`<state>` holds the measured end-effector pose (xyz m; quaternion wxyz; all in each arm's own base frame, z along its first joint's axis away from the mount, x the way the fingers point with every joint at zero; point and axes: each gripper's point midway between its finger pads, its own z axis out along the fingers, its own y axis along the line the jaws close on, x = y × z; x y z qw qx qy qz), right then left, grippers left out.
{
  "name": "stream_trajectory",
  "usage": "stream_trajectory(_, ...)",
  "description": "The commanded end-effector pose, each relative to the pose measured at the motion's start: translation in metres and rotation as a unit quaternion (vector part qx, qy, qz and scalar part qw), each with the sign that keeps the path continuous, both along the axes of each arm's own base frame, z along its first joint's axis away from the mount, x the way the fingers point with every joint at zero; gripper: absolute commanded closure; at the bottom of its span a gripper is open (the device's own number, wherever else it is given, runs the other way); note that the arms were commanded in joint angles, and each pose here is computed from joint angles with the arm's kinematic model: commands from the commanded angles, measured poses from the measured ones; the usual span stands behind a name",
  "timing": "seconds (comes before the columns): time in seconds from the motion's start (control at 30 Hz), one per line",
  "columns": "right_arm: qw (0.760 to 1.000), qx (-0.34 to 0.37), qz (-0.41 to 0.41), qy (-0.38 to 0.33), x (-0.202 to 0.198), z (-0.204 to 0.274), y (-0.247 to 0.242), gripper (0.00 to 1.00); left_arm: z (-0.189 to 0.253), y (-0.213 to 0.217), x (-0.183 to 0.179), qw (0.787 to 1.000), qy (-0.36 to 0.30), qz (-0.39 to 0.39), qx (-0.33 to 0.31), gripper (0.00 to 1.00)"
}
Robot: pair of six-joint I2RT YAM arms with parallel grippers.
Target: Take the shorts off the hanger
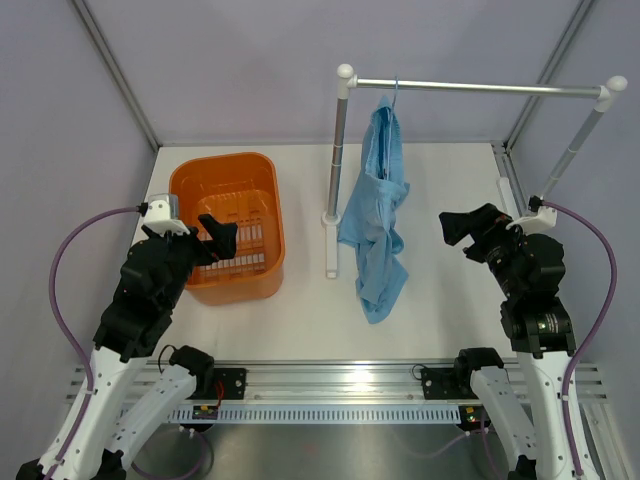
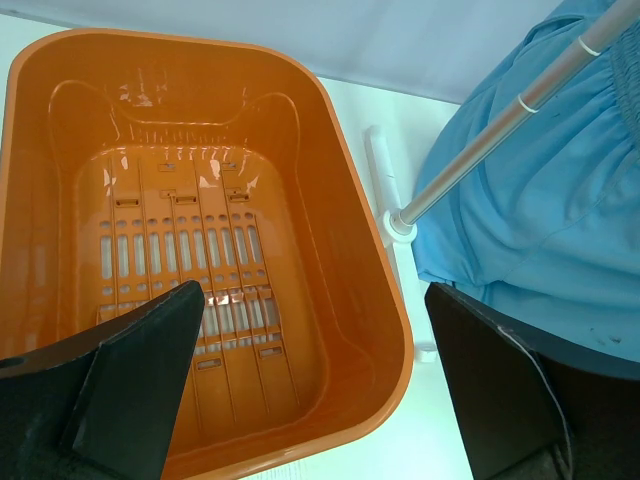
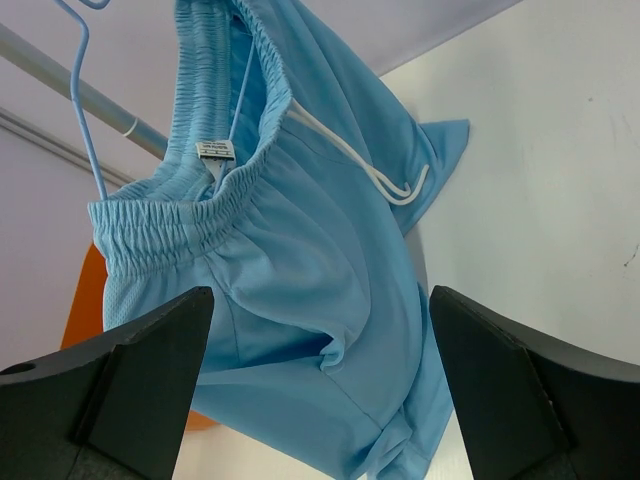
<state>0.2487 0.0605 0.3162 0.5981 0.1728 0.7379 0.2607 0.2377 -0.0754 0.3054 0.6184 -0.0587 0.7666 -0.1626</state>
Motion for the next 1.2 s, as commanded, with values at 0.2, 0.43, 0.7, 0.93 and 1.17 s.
stream_trajectory(0.2,0.999,-0.017,-0.032,-0.008,-0.002,0.015,-0.013,0.0,0.005,-0.004,0.0,1.0,-0.013,-0.012,-0.005,0.01)
stream_trajectory(0.43,0.998,-0.018,-0.052,-0.021,-0.006,0.027,-0.02,0.01,0.004,-0.005,0.0,1.0,-0.012,-0.014,-0.006,0.01)
stream_trajectory(0.7,0.996,-0.008,-0.002,-0.092,0.013,0.11,-0.001,0.0,0.002,-0.009,0.001,1.0,-0.008,-0.022,-0.006,0.01)
stream_trajectory(0.93,0.996,-0.049,0.057,-0.046,0.084,0.124,0.044,0.01,0.006,-0.008,-0.001,1.0,-0.014,-0.023,-0.01,0.01)
stream_trajectory(1.17,0.992,-0.111,0.042,-0.03,0.137,0.128,0.081,0.07,0.007,-0.005,-0.002,1.0,-0.017,-0.016,-0.009,0.01)
